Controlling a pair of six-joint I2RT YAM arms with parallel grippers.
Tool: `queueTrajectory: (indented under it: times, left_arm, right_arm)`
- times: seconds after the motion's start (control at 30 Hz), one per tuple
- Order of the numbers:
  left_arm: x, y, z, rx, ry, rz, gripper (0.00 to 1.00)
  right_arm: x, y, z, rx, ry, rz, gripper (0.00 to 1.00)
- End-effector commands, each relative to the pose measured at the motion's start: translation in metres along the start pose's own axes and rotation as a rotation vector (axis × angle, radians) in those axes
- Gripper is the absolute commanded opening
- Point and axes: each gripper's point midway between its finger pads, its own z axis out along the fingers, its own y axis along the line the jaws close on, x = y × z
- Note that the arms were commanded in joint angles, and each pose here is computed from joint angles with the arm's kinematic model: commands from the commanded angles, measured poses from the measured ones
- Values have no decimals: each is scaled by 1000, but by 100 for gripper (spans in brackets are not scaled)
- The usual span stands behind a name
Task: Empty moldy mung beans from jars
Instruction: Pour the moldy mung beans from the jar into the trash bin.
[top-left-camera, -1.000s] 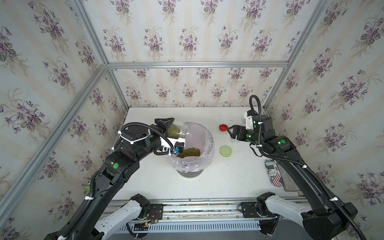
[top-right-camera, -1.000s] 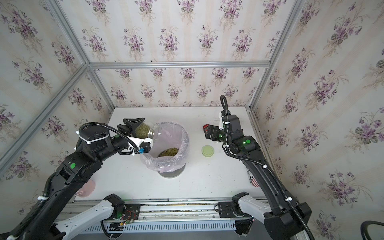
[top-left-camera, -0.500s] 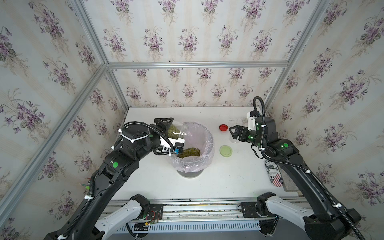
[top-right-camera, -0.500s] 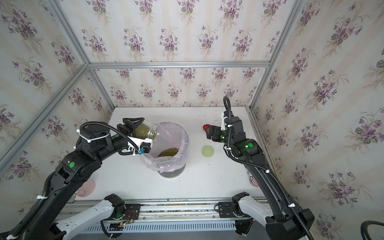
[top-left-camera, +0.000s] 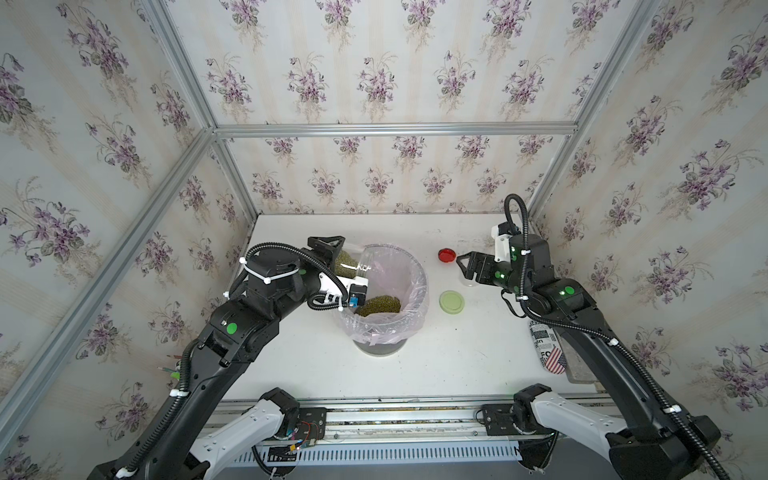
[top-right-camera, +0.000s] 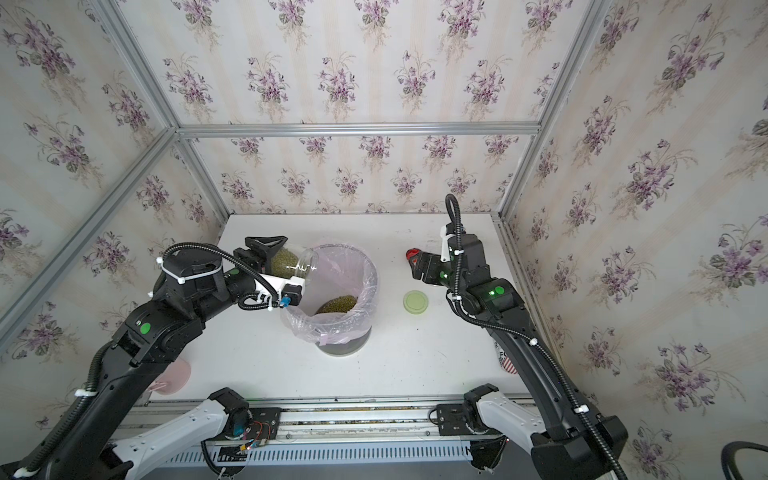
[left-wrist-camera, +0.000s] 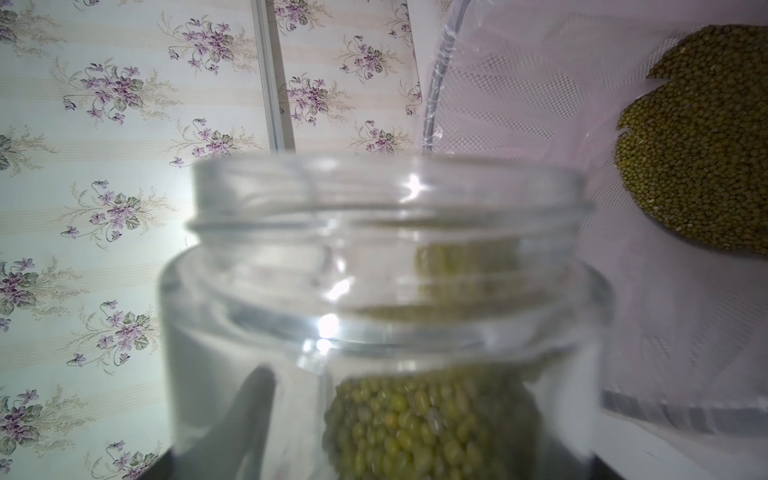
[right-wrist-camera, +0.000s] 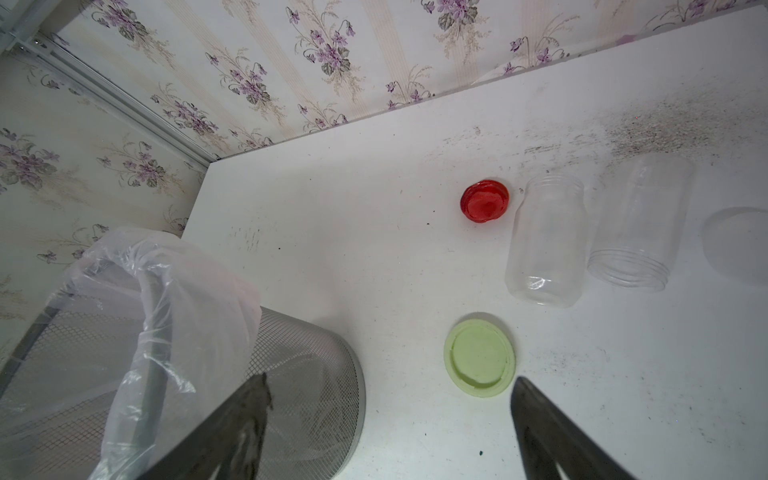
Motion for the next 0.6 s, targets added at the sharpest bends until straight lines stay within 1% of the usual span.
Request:
queueTrajectory:
  times: [0.0,0.17,0.57]
  left_arm:
    - [2,24,-4,-88,14,15,0]
    - [8,23,3,-57,51,46,0]
    - [9,28,1,-60,57,64,0]
  right_arm:
    - [-4,2,-1,-9,-23,-1,88]
    - [-1,2,1,-17,-14,-3,88]
    - [3,-2,-2,-8,-19,-14,88]
